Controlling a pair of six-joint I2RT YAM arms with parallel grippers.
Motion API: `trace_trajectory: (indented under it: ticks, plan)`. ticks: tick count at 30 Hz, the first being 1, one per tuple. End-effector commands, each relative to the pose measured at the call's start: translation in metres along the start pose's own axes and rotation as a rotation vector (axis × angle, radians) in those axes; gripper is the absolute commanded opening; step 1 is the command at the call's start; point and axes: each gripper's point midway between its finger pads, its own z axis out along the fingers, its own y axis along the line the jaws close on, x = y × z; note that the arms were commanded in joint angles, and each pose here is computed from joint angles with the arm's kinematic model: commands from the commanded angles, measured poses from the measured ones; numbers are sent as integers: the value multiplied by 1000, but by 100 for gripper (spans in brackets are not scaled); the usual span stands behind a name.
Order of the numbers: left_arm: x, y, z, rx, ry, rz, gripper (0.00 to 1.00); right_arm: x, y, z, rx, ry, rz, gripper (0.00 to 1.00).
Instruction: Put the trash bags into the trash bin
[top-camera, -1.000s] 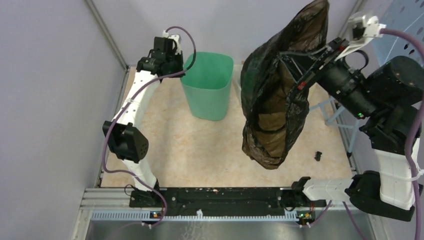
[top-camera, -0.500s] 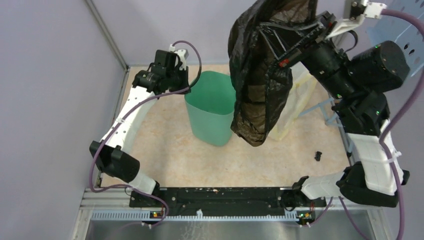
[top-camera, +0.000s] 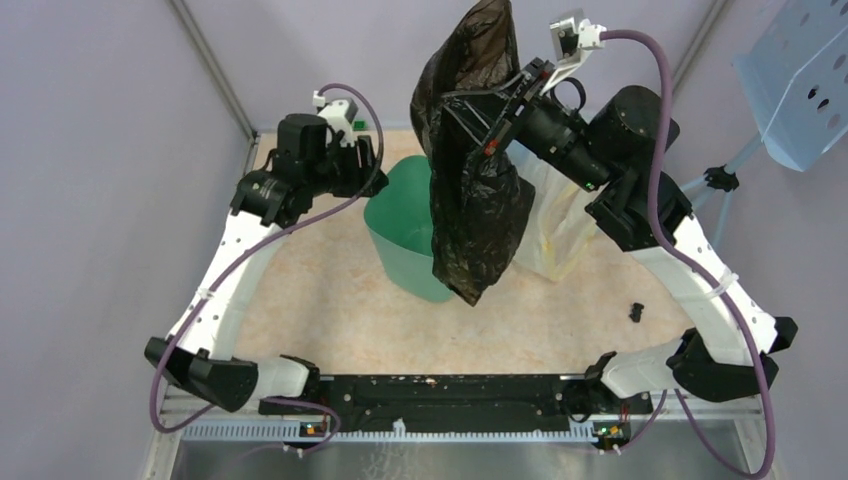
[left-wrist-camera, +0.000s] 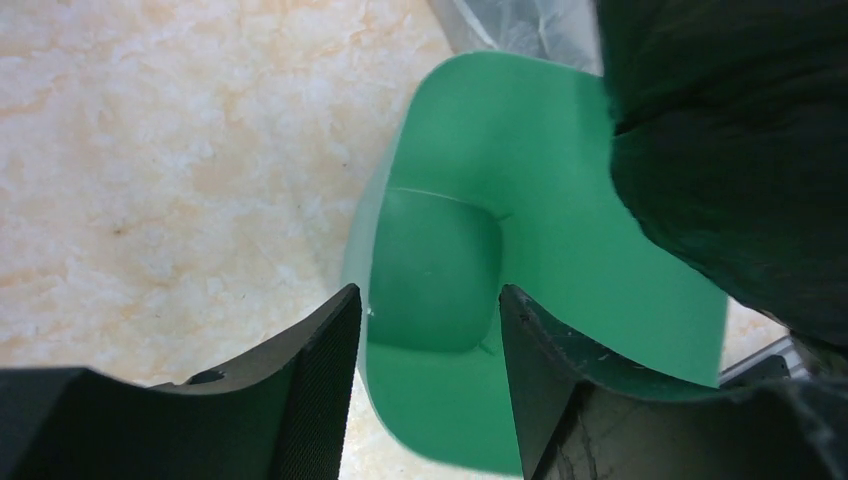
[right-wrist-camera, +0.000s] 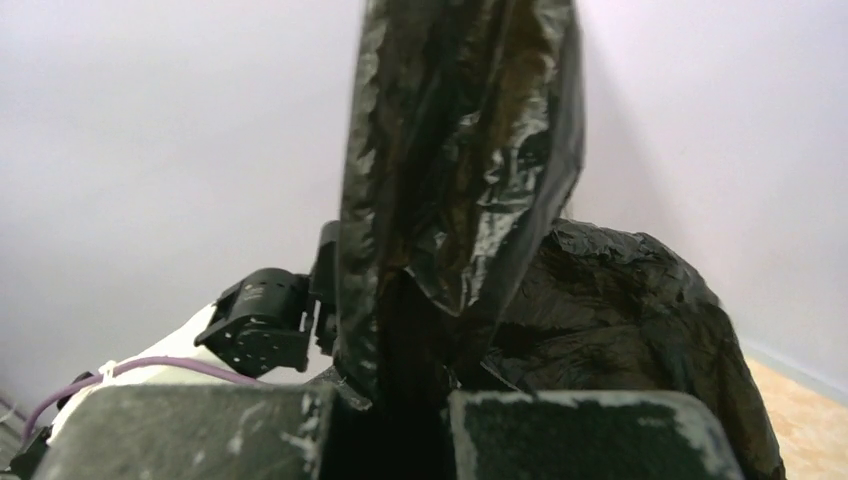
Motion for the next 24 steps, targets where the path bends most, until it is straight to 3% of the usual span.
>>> trace_trajectory:
  ticks: [1, 6, 7, 8, 9, 11, 15, 18, 24]
  plan:
    - [-24, -22, -42, 82, -137, 8, 60, -33, 22, -5, -83, -100, 44, 0]
    - [-21, -52, -85, 242, -200, 4, 60, -35, 25, 1, -106, -106, 60, 0]
    - [-19, -60, -95, 287, -218, 4, 65, -34, 25, 2, -106, -105, 61, 0]
    - [-17, -68, -106, 335, -238, 5, 79, -35, 25, 3, -109, -104, 61, 0]
    - [-14, -76, -116, 388, -260, 7, 86, -34, 26, 5, -113, -102, 62, 0]
    - [-10, -90, -137, 484, -314, 15, 93, -36, 26, 8, -115, -104, 64, 0]
    - [5, -118, -171, 710, -396, 23, 96, -34, 24, 13, -112, -111, 72, 0]
    - [21, -132, -183, 855, -390, 23, 99, -31, 21, 17, -102, -114, 78, 0]
    - [32, -137, -189, 928, -373, 7, 99, -22, 17, 28, -102, -106, 98, 0]
